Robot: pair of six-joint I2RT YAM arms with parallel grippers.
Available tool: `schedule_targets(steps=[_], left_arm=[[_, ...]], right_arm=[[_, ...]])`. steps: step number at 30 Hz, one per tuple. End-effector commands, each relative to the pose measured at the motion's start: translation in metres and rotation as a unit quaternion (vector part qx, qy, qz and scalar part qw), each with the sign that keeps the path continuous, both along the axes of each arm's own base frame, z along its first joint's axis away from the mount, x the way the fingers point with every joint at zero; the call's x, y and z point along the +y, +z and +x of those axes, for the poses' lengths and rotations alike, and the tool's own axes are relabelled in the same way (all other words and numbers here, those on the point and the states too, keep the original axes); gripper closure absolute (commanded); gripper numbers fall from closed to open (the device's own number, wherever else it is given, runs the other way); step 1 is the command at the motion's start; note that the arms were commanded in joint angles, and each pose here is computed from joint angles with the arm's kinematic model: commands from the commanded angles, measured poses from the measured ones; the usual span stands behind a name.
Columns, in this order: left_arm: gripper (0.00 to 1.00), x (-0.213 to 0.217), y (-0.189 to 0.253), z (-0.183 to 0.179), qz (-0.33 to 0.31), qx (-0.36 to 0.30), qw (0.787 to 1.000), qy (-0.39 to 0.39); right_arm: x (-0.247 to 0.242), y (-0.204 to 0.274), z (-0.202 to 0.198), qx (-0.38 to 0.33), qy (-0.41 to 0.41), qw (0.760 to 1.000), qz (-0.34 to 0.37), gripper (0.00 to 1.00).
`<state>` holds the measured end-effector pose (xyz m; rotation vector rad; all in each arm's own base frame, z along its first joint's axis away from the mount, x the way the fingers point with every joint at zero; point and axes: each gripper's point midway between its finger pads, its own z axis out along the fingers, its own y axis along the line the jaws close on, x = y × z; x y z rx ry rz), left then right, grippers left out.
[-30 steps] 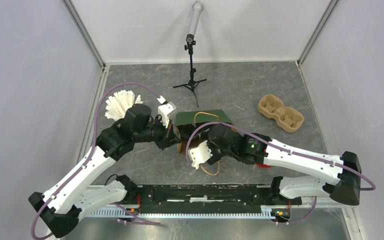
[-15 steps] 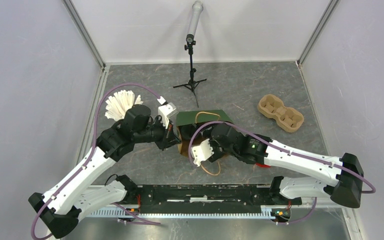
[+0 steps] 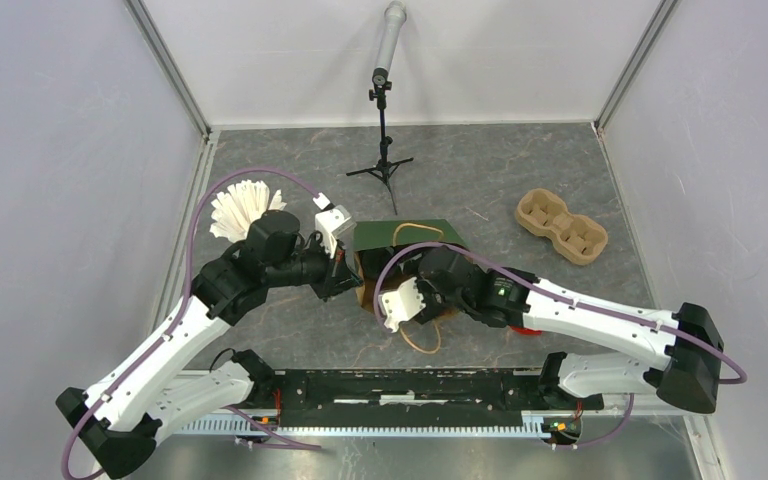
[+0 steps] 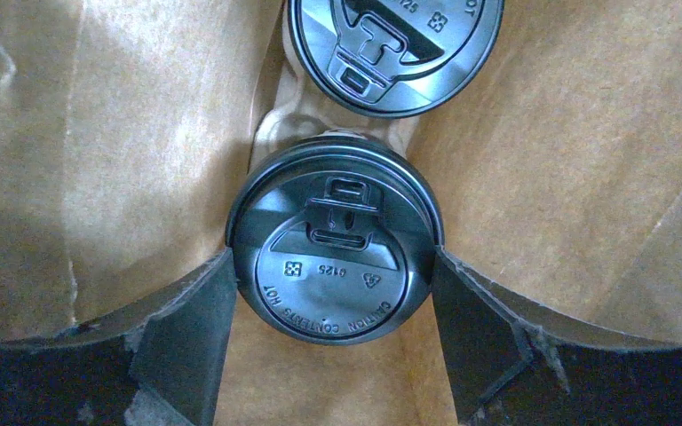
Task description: Pack the takeout coffee
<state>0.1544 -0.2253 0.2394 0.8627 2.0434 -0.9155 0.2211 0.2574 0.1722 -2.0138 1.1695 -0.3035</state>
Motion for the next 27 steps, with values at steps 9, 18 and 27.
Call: schedule_targets(steps=[9, 18, 27], left_arm=[[0.96, -0.008, 0.019, 0.001, -0.039, -0.022, 0.999, -0.013], [0.96, -0.011, 0.018, 0.002, -0.039, -0.017, 0.999, -0.017], [0.96, -0.012, 0.016, 0.002, -0.037, -0.014, 0.999, -0.018]], right_arm=[[-0.006, 0.002, 0.006, -0.007, -0.031, 0.999, 0.002, 0.41], [-0.009, -0.008, 0.003, 0.003, -0.025, 1.000, -0.011, 0.40], [-0.003, -0.012, 0.007, 0.007, -0.023, 1.000, -0.006, 0.40]])
